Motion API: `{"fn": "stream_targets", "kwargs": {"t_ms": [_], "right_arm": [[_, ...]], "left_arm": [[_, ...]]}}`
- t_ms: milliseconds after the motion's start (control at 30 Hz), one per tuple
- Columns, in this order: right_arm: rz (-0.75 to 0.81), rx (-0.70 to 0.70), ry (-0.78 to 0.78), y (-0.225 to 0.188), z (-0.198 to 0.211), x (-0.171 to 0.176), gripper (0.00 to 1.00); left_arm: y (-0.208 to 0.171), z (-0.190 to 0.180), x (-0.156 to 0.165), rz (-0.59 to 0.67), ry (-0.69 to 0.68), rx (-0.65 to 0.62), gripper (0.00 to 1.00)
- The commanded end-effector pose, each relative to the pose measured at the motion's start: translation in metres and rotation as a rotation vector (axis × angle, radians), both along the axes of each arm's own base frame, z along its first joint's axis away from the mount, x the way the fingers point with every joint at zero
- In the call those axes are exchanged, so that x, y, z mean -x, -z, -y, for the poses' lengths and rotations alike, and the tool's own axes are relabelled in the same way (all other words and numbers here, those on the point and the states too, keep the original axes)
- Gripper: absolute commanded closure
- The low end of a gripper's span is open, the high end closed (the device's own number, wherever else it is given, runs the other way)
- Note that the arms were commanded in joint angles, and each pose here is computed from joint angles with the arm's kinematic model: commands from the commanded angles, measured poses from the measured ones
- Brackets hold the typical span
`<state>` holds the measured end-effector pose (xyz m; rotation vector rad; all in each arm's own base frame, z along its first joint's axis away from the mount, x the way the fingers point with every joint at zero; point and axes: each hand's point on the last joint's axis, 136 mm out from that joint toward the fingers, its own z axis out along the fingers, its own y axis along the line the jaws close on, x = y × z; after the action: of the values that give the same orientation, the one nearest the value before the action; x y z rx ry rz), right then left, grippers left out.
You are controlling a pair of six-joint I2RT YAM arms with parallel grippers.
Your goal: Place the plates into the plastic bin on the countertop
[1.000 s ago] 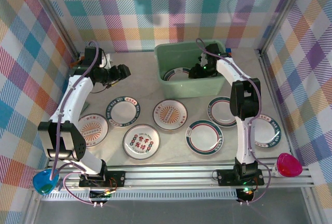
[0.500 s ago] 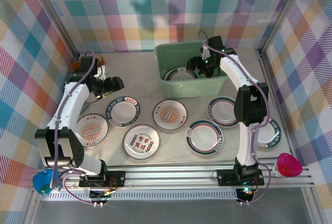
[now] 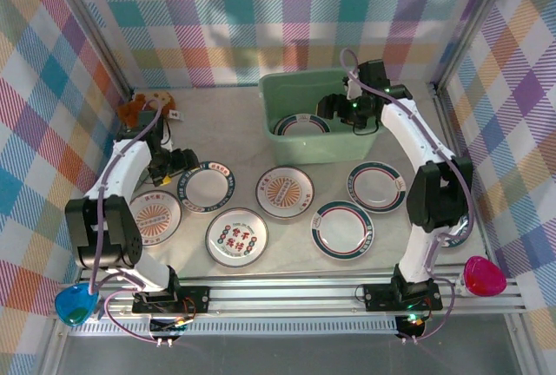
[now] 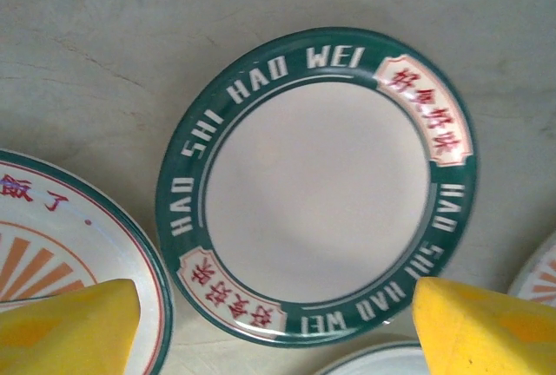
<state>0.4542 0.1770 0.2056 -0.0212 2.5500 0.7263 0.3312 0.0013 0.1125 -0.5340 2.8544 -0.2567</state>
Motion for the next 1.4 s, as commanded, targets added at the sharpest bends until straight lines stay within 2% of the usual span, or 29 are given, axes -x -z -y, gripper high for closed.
{"fn": "stream_targets", "kwargs": {"t_ms": [0,367,567,833,933,1367], "right_arm": [[0.021,0.024,-0.008,-0.008,0.004,0.017,0.16],[0.061,0.059,0.012,-0.012,0.019,0.045,0.16],[0.087,0.043,-0.025,-0.024,0.012,0.04,0.16],[0.156,-0.007,-0.046,-0.06,0.006,0.04,0.15],[0.155,-0.001,-0.055,-0.06,0.006,0.043,0.15],[0.164,-0.003,-0.031,-0.058,0.013,0.058,0.16]], "left_arm": [[0.016,-0.016,-0.002,-0.034,0.036,-0.055,0.18],[0.04,-0.019,-0.011,-0.085,0.101,-0.061,0.2],[0.05,-0.015,-0.015,-0.113,0.121,-0.033,0.22],[0.066,-0.005,-0.017,-0.145,0.151,0.028,0.24],[0.071,0.001,-0.018,-0.157,0.16,0.061,0.24],[0.08,0.016,-0.017,-0.183,0.197,0.068,0.27]]}}
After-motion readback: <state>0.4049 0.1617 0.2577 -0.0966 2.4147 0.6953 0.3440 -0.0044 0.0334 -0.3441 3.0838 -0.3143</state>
